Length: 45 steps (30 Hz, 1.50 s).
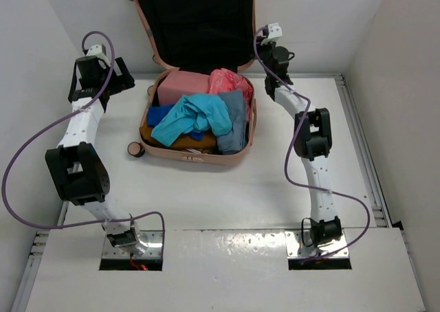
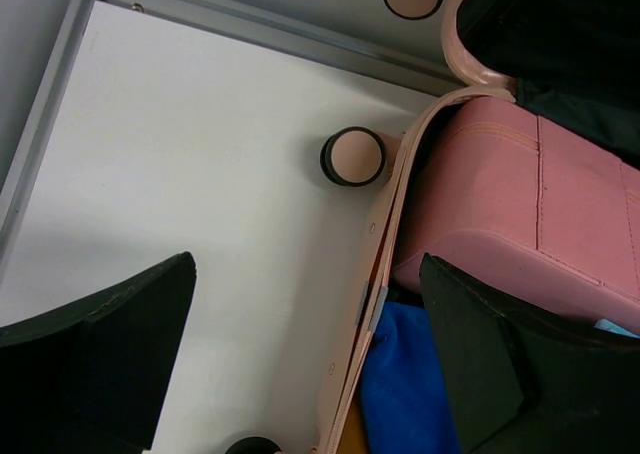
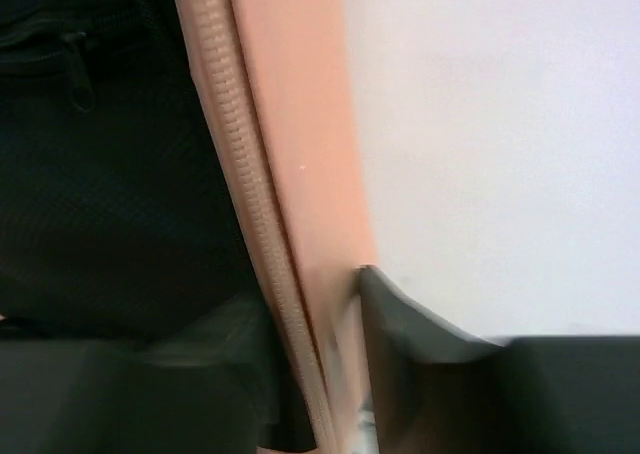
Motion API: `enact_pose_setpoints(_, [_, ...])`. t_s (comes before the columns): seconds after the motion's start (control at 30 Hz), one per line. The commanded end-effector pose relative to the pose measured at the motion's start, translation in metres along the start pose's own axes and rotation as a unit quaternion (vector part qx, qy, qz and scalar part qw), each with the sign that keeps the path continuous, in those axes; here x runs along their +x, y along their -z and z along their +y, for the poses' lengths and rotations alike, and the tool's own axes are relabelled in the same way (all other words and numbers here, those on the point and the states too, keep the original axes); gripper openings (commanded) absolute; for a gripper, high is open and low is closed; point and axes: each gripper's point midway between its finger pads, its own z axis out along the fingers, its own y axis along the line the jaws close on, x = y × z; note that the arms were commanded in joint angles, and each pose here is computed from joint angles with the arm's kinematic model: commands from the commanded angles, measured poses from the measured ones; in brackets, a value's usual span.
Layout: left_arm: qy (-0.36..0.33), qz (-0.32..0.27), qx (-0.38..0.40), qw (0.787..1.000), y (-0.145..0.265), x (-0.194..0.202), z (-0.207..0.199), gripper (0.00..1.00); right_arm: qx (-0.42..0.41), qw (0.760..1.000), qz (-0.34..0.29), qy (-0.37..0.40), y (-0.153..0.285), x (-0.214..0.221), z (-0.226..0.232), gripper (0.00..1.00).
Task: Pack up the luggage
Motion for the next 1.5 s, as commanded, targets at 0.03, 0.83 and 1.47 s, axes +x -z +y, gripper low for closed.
enact_pose_setpoints(0.03, [-0.001,-0.026,-0.010,1.000,-0.001,-0.023,0.006,1.00,-0.037,0.992,-0.116,0.038,0.006,-0.083,0.015,0.12])
enact_pose_setpoints(0.83, [0.004,-0.120,-0.099,0.988,0.038,-0.050,0.032,1.00,-0.141,0.946,-0.155,0.249,0.240,-0.104,0.023,0.57])
enact_pose_setpoints(1.47, [-0.103,-0.093,-0.067,0.988,0.007,-0.062,0.052,0.98,0.051,0.985,0.137,-0.092,0.169,-0.053,-0.084,0.67])
